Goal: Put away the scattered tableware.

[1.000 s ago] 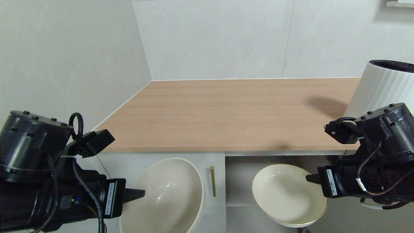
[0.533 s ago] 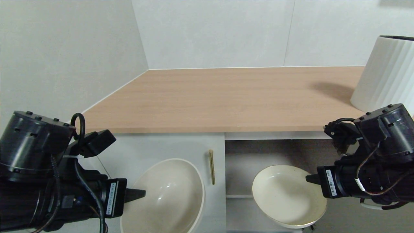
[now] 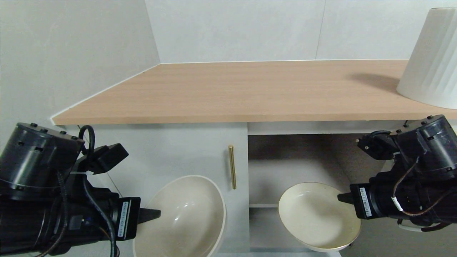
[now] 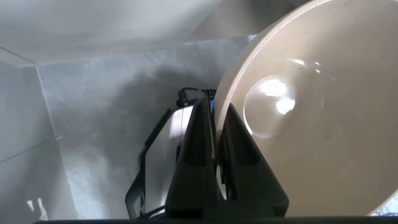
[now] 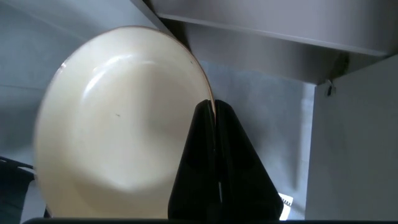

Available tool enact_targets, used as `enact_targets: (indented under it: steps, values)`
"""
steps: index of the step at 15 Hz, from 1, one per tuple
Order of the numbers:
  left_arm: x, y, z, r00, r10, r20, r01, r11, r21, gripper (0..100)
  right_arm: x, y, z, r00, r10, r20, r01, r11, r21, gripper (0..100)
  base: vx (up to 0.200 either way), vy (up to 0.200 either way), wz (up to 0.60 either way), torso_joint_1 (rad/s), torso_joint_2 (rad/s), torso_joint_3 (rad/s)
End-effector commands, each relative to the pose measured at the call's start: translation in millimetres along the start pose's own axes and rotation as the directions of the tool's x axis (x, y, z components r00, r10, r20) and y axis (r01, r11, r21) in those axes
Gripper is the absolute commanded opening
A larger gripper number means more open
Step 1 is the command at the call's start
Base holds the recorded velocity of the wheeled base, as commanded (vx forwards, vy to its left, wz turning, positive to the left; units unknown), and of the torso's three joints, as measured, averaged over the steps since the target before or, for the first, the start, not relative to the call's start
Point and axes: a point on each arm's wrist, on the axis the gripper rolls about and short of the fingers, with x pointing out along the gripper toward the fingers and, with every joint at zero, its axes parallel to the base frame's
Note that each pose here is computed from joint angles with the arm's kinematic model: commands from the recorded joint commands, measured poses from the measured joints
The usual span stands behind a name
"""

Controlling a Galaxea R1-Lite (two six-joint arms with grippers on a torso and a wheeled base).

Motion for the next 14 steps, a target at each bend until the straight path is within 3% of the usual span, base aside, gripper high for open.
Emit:
enact_targets:
  steps: [1,6,10,14]
  values:
    - [0.5,0.1,-0.1,1.000,0.002,-0.002,-0.002,1.000,-0.001,0,0.4,0.2,0.0,1.000,0.000,-0.001,0.000,1.000,0.000,0,0.000,0.000,0.00,-0.022,0.07,0.041]
    - [0.5,0.1,-0.1,1.000,0.002,-0.002,-0.002,1.000,-0.001,0,14.1,-0.6,-1.9,0.999,-0.019,-0.035,0.019,1.000,0.000,0,0.000,0.000,0.00,0.000,0.00,0.000]
    - [0.5,0.1,-0.1,1.000,0.002,-0.002,-0.002,1.000,-0.001,0,85.2,-18.2,-6.1,0.980,-0.129,-0.151,0.135,0.990,0.034,0,0.000,0.000,0.00,0.000,0.00,0.000]
    - [3.1,0.8,-0.8,1.000,0.007,-0.011,-0.007,1.000,-0.002,0,152.3,-29.2,-21.9,0.968,-0.160,-0.193,0.173,0.984,0.052,0,0.000,0.000,0.00,0.000,0.00,0.000]
